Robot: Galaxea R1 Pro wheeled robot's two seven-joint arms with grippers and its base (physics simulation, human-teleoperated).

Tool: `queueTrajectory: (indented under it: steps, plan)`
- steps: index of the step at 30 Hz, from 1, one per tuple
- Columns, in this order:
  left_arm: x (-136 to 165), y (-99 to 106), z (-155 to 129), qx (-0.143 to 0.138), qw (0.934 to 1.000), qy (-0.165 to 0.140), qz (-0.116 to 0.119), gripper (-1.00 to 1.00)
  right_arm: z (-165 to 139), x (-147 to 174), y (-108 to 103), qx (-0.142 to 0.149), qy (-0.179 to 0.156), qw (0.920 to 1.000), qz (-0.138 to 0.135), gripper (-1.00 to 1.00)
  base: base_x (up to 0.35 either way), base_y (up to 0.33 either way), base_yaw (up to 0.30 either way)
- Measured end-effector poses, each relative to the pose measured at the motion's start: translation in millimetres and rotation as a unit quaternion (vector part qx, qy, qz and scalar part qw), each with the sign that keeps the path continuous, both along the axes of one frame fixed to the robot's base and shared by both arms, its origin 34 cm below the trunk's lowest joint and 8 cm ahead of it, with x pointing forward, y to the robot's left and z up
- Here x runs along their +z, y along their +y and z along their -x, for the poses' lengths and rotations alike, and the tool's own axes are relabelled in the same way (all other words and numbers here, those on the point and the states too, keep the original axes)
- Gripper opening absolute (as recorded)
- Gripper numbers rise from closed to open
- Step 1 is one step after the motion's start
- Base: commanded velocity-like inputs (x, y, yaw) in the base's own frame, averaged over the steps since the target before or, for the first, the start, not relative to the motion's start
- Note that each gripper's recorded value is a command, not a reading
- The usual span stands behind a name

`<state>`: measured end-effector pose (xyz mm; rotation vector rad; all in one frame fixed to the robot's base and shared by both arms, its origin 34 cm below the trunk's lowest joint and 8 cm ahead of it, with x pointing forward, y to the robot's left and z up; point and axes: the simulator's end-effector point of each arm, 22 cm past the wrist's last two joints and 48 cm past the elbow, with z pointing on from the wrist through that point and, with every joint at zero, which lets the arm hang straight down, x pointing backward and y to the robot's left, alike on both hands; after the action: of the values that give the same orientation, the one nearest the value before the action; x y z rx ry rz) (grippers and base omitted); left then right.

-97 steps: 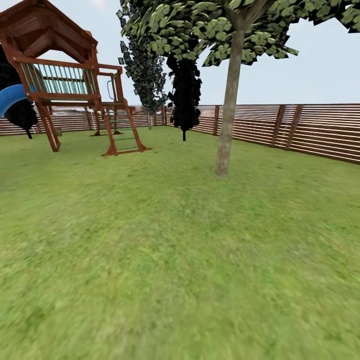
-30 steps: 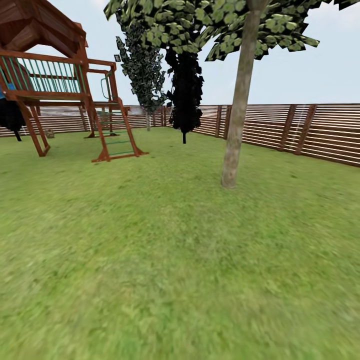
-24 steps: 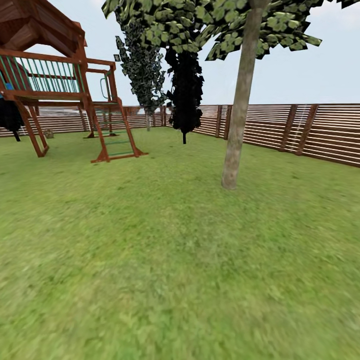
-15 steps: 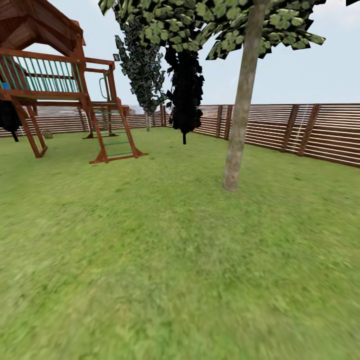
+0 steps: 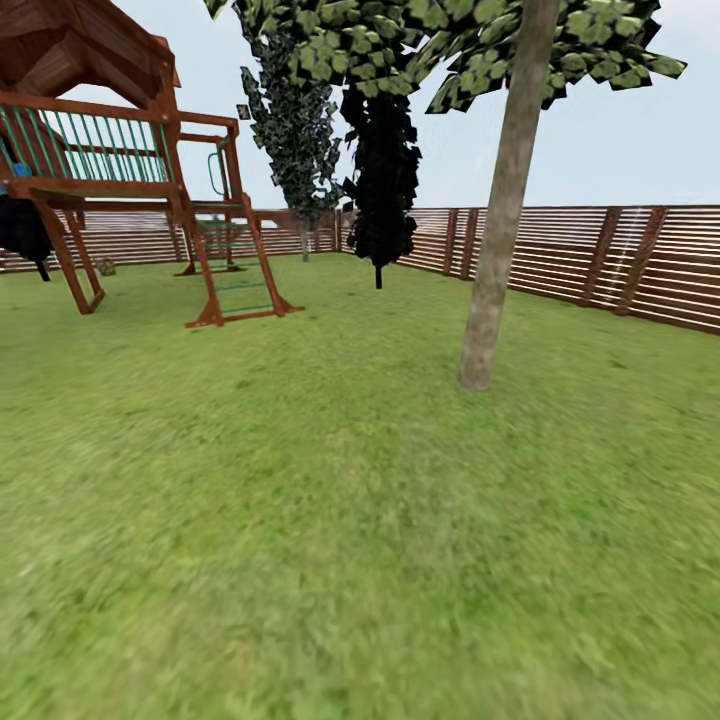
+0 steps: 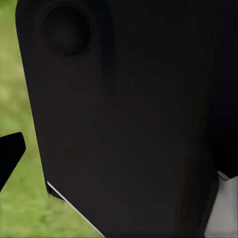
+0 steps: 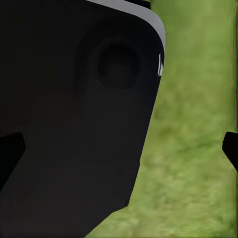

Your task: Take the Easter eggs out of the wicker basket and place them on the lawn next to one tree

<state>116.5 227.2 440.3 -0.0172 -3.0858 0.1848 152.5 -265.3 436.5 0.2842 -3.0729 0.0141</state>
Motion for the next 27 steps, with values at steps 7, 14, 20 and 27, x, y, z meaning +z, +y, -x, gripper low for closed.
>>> queueTrajectory:
  steps: [7,14,20,27]
  plan:
    - [0.1,0.0,1.2,0.0,1.0,0.002,0.0,1.0,1.3,0.0,-0.2,0.0,0.002,1.0,0.0,1.0,0.335,0.0,0.089]
    - [0.1,0.0,1.2,0.0,1.0,0.002,0.0,1.0,1.3,0.0,-0.2,0.0,0.002,1.0,0.0,1.0,0.334,0.0,0.002]
    - [0.1,0.0,1.2,0.0,1.0,0.002,0.0,1.0,1.6,0.0,-0.2,0.0,0.002,1.0,0.0,1.0,0.335,0.0,0.0]
    - [0.1,0.0,1.2,0.0,1.0,0.002,0.0,1.0,1.4,0.0,-0.2,0.0,0.002,1.0,0.0,1.0,0.335,0.0,0.0]
